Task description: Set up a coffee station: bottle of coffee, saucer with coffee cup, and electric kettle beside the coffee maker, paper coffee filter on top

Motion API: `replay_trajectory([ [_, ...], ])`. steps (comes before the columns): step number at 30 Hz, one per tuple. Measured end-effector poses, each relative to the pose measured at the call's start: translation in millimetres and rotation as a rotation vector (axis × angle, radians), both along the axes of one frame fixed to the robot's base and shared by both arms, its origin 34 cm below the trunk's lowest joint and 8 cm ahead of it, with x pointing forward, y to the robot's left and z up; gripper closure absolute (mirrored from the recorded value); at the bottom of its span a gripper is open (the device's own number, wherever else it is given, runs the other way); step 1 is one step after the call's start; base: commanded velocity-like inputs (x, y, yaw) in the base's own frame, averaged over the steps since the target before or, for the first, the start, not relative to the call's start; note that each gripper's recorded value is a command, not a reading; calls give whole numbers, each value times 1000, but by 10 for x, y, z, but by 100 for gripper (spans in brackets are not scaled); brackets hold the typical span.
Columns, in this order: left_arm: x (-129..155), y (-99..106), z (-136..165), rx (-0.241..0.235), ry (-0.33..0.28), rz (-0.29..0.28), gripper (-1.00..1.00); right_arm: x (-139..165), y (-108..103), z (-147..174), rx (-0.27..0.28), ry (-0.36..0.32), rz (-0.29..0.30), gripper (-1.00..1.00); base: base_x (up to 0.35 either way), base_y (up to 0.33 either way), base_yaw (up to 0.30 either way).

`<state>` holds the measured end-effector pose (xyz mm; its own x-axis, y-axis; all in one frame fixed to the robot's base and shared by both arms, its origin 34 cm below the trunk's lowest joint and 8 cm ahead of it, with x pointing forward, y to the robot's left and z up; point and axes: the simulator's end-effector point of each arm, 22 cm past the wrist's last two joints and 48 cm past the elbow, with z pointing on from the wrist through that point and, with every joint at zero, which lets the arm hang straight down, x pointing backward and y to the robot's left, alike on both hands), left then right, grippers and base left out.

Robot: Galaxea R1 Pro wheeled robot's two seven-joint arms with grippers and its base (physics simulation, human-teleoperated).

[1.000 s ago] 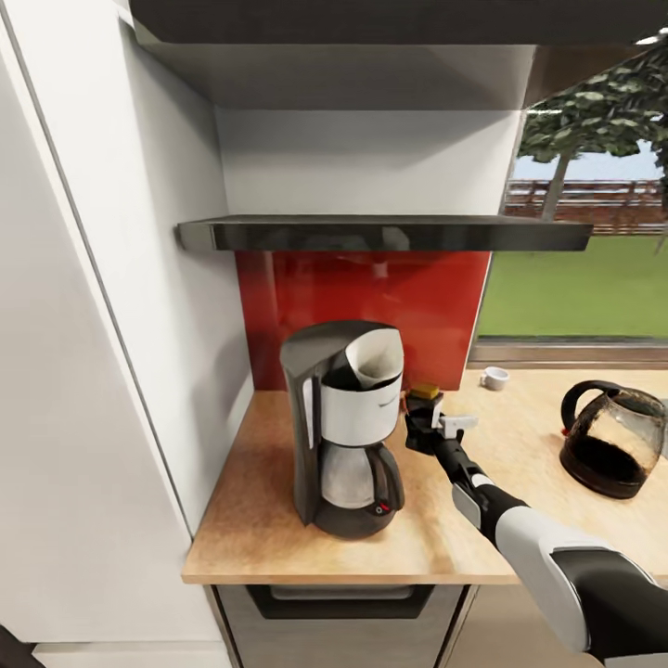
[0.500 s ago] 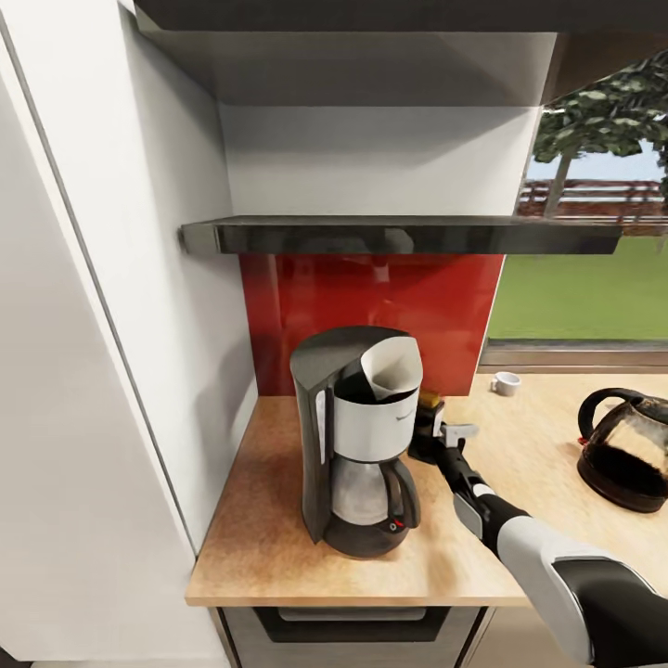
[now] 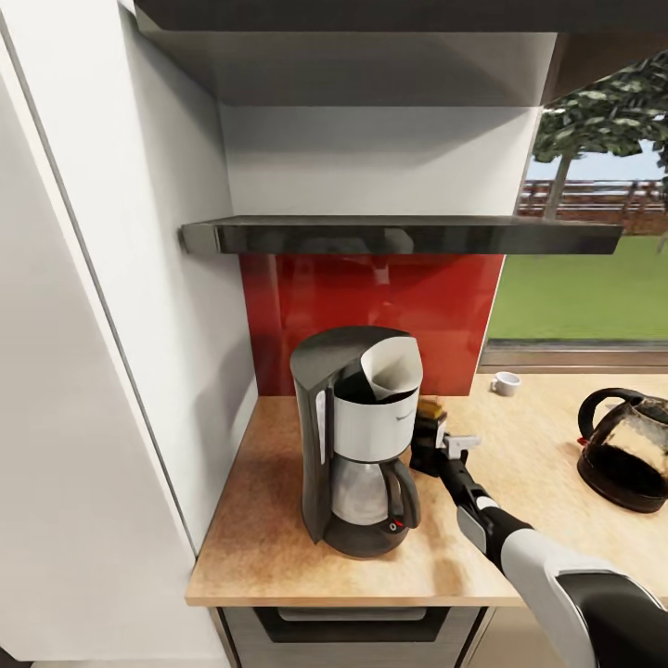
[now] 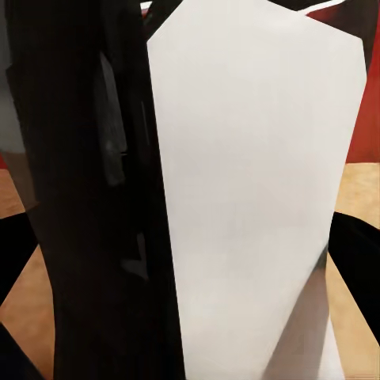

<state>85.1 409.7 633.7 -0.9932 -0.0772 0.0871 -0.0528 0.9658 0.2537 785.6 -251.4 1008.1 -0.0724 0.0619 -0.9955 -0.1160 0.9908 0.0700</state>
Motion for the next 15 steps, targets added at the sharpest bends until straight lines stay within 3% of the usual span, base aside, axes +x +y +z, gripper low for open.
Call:
replay_trajectory([
  [15, 2, 1, 0, 1, -1, 0, -100, -20, -1, -31, 0, 5, 0, -100, 0, 0, 0],
])
